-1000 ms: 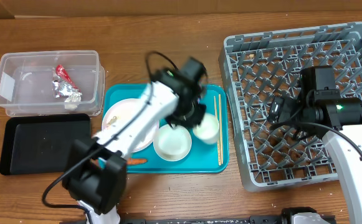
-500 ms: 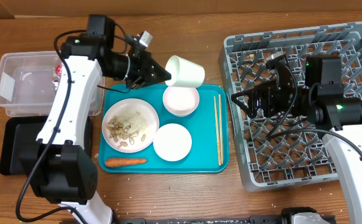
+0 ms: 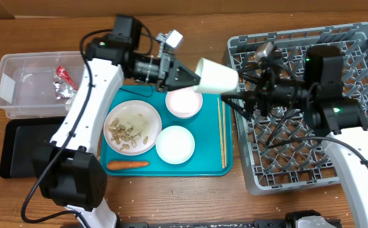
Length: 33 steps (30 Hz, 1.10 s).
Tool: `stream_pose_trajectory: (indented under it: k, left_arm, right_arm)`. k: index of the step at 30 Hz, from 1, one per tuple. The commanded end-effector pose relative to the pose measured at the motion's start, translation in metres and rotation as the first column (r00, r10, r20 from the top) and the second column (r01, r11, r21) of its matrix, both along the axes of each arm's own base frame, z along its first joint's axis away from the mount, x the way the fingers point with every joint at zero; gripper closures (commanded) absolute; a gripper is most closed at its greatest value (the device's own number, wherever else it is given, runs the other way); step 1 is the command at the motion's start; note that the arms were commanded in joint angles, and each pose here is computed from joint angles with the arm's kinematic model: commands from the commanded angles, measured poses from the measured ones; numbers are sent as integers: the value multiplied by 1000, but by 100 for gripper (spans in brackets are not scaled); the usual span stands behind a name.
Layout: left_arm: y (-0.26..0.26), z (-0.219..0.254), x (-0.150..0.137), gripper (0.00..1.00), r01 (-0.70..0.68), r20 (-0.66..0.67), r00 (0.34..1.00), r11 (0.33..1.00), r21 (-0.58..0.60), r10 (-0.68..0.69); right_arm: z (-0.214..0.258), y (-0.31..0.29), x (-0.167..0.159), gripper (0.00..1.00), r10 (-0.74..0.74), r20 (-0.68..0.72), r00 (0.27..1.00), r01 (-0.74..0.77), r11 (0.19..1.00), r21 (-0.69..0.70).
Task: Sort waste into correct bins and load items into the dishwasher
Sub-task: 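Lift the cup and hand it to the right gripper over the rack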
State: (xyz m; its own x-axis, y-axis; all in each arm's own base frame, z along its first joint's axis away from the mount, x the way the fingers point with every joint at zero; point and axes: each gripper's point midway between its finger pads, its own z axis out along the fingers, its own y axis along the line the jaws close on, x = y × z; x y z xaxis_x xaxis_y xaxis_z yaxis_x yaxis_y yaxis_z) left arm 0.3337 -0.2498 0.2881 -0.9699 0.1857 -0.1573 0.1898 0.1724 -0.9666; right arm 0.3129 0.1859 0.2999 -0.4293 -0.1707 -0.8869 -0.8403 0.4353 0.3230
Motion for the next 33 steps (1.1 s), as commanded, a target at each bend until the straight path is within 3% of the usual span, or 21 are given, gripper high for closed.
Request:
stream_pose_trajectory:
  k: [1,5,13,27,33]
  left_arm:
    - [-11,17,-13,96,54,42,998,997,-55,-51]
    - [-20,17,-19,96,79,46,996,995,-55,-76]
    - [-20,13,-18,96,72,51,996,997,-31,-70]
    - [-19,7,-16,96,59,51,997,998,2,-59]
    - [-19,7,-16,96,59,52,997,998,1,-59]
  right_arm:
    - [16,13,-7,0,58,61,996,-59,998,16]
    - [18,21,-11,0,84,82,993,-86,996,18]
    - [19,22,-11,12,87,88,992,-89,996,19]
    - [26,23,-7,14,86,132,987,-90,996,23]
    - [25,23,-7,23,86,128,988,-89,996,23]
